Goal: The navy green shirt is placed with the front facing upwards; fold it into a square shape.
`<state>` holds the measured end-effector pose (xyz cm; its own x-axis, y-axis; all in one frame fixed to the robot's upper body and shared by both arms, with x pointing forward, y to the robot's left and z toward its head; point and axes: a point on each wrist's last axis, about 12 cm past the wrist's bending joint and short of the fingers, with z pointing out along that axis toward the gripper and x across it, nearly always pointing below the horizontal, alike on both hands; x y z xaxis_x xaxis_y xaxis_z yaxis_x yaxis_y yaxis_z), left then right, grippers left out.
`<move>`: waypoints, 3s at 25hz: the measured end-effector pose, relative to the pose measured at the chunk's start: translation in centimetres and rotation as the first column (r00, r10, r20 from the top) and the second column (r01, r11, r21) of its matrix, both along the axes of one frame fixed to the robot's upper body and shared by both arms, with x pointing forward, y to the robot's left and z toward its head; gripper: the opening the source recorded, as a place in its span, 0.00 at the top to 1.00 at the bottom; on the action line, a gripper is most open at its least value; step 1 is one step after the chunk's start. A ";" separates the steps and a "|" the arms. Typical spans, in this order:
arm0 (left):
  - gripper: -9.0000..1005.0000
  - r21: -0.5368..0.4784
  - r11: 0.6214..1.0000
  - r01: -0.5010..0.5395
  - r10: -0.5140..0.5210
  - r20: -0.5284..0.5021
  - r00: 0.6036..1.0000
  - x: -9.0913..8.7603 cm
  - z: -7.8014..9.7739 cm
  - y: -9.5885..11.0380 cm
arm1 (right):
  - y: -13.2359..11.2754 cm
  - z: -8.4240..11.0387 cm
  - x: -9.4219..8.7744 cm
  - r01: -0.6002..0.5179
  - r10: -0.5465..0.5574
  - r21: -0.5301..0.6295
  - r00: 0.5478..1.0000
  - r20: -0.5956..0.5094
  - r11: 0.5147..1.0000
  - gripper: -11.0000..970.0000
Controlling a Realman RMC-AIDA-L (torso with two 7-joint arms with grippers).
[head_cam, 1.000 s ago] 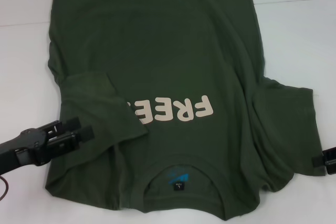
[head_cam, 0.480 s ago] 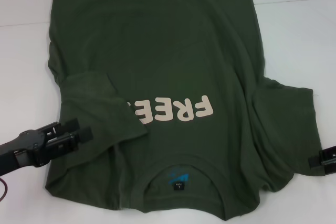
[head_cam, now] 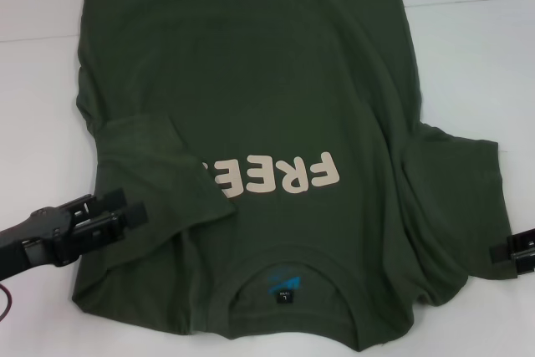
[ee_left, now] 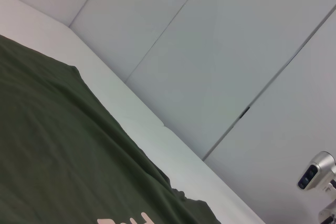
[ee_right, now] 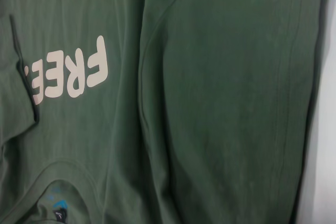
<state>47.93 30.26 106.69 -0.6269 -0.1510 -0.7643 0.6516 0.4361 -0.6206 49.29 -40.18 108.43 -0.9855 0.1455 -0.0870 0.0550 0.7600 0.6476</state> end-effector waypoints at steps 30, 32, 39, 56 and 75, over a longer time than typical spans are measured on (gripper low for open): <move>0.23 0.005 1.000 -0.007 0.007 -0.004 1.000 0.0 -0.1 0.0 | 0.9 -0.1 0.4 -0.018 0.018 0.012 1.000 0.003 1.000 0.37; 0.24 0.005 1.000 -0.008 0.008 -0.004 1.000 0.0 -0.1 0.0 | 0.9 -0.1 0.4 -0.019 0.019 0.014 1.000 0.002 1.000 0.37; 0.24 0.004 1.000 -0.009 0.009 -0.004 1.000 0.0 -0.1 0.0 | 0.9 -0.2 0.4 -0.015 0.015 0.010 1.000 -0.006 1.000 0.37; 0.24 -0.006 1.000 -0.020 0.020 -0.015 1.000 0.0 -0.1 0.1 | 1.2 0.0 0.8 -0.043 0.043 -0.004 0.999 -0.013 0.999 0.72; 0.23 -0.004 1.000 -0.023 0.023 -0.017 1.000 0.0 -0.1 0.2 | 0.8 0.1 0.5 -0.038 0.038 0.001 0.999 -0.020 0.999 0.97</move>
